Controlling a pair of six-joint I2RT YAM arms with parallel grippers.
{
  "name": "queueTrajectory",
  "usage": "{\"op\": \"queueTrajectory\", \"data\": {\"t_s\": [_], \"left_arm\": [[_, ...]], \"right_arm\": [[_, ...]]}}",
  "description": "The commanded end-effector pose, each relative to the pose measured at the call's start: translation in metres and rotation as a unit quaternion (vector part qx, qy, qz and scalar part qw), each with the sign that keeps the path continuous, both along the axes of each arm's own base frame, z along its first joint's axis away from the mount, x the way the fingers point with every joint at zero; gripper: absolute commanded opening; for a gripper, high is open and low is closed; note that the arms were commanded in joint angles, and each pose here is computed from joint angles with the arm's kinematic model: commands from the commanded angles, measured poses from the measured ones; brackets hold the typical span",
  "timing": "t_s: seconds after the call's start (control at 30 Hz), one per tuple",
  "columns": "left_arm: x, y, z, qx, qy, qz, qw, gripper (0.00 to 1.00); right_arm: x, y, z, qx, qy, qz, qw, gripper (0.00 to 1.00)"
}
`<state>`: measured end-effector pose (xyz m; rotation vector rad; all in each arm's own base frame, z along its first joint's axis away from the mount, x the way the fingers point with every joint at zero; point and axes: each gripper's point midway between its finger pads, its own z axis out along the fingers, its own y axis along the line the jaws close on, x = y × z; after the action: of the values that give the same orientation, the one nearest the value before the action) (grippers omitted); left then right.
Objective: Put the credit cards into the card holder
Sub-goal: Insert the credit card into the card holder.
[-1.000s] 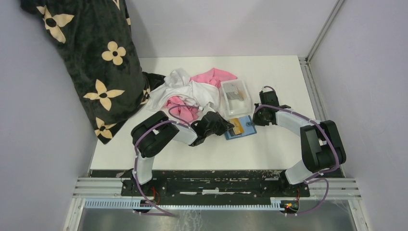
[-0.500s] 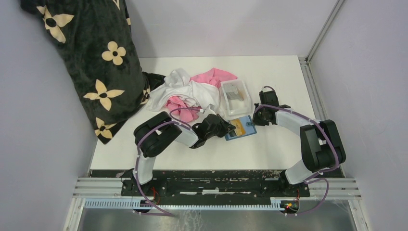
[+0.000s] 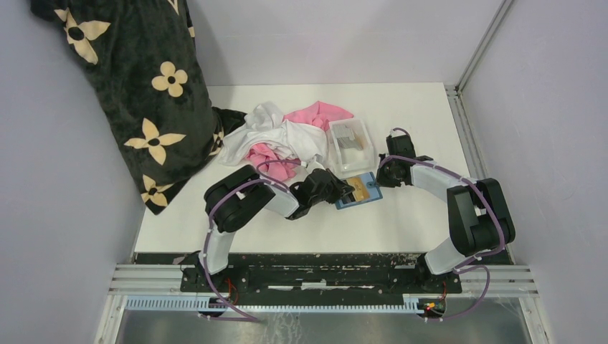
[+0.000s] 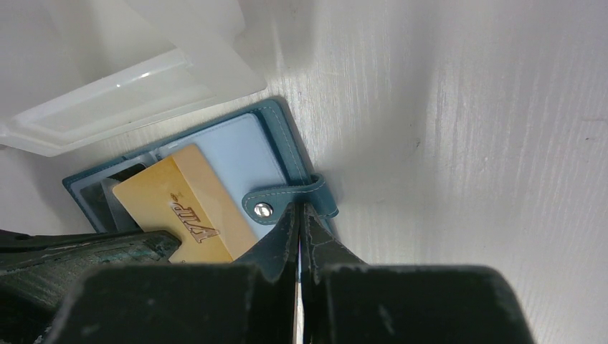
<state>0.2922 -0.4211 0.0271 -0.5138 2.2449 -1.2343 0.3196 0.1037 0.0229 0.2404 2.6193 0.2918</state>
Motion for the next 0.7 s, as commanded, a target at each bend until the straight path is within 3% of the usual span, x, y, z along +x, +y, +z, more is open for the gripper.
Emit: {"op": "queueTrajectory", "data": {"t_s": [0.0,0.4,0.67], "left_arm": [[-0.005,0.003,-0.031,0.042,0.028,-0.003,0.999,0.03],[-0.001,-0.009,-0.043,0.060,0.037,-0.016,0.997,0.04],[0.005,-0.013,-0.045,0.075,0.036,-0.018,0.996,0.19]], "right_arm": [[0.012,-0.002,0.008,-0.009,-0.014,-0.002,1.000,0.01],[0.010,0.000,0.007,-0.004,-0.012,0.001,1.000,0.01],[0.009,0.003,0.006,0.006,-0.010,0.004,1.000,0.01]]}}
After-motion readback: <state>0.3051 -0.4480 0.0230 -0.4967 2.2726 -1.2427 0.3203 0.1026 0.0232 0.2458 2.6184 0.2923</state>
